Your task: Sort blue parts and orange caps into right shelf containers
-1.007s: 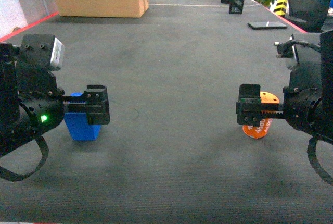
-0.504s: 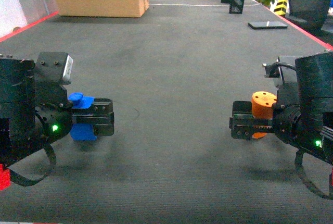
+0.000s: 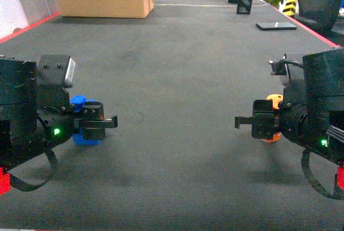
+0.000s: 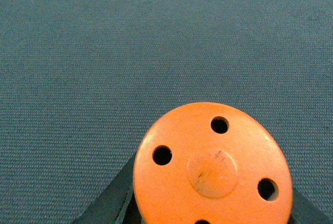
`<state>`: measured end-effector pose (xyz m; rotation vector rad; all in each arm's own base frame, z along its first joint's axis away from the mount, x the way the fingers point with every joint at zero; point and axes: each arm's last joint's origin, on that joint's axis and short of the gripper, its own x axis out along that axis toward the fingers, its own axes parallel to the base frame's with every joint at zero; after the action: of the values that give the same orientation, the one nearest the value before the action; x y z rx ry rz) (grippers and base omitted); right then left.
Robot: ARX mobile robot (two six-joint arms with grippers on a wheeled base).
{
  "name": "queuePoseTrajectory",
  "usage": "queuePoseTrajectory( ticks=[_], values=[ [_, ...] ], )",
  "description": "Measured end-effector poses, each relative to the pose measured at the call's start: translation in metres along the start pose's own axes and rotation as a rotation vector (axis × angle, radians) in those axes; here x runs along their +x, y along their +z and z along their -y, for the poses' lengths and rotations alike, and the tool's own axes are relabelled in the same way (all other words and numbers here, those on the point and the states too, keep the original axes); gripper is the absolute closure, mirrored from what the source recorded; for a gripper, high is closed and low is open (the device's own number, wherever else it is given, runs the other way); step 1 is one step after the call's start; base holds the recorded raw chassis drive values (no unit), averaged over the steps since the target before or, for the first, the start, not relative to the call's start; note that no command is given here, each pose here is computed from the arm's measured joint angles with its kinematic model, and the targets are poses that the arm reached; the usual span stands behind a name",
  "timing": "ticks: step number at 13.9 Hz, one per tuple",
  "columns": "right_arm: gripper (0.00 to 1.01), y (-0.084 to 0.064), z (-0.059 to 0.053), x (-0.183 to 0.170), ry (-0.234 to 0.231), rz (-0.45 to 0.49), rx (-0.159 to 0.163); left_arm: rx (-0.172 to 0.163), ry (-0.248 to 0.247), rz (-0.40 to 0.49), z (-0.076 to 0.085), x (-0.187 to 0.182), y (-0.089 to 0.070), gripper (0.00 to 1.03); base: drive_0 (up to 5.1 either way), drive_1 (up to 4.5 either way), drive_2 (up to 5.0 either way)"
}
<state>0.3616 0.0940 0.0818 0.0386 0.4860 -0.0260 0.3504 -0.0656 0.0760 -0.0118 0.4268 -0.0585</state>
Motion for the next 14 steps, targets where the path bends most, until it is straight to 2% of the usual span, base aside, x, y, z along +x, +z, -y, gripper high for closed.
queuePoseTrajectory(
  ticks=[1, 3, 5, 8, 10, 12, 14],
  values=[
    [0.56, 0.0, 0.0, -0.001, 0.003, 0.0, -0.001, 0.0, -0.001, 0.001, 0.0, 0.0, 0.0, 0.59, 0.0, 0.0, 0.0],
    [0.56, -0.001, 0.002, -0.009, 0.011, -0.003, -0.001, -0.002, -0.01, 0.004, 0.0, -0.005, -0.001, 0.61, 0.0, 0.0, 0.0],
    [0.56, 0.005, 0.007, -0.028, 0.011, 0.006, 0.002, -0.028, -0.01, 0.042, -0.002, -0.021, 0.001, 0.61, 0.0, 0.0, 0.0],
    [0.56, 0.024, 0.029, -0.08, -0.003, 0.066, 0.034, -0.054, -0.003, 0.208, -0.009, -0.068, 0.027, 0.61, 0.0, 0.0, 0.0],
    [0.56, 0.03, 0.048, -0.123, -0.011, 0.114, 0.06, -0.065, 0.015, 0.258, -0.018, -0.109, 0.035, 0.61, 0.0, 0.0, 0.0],
    [0.56, 0.035, 0.055, -0.171, 0.01, 0.185, 0.074, -0.077, 0.033, 0.318, -0.026, -0.156, 0.043, 0.61, 0.0, 0.0, 0.0],
    [0.57, 0.048, 0.061, -0.213, 0.023, 0.294, 0.101, -0.093, 0.062, 0.445, -0.034, -0.194, 0.061, 0.61, 0.0, 0.0, 0.0]
  ],
)
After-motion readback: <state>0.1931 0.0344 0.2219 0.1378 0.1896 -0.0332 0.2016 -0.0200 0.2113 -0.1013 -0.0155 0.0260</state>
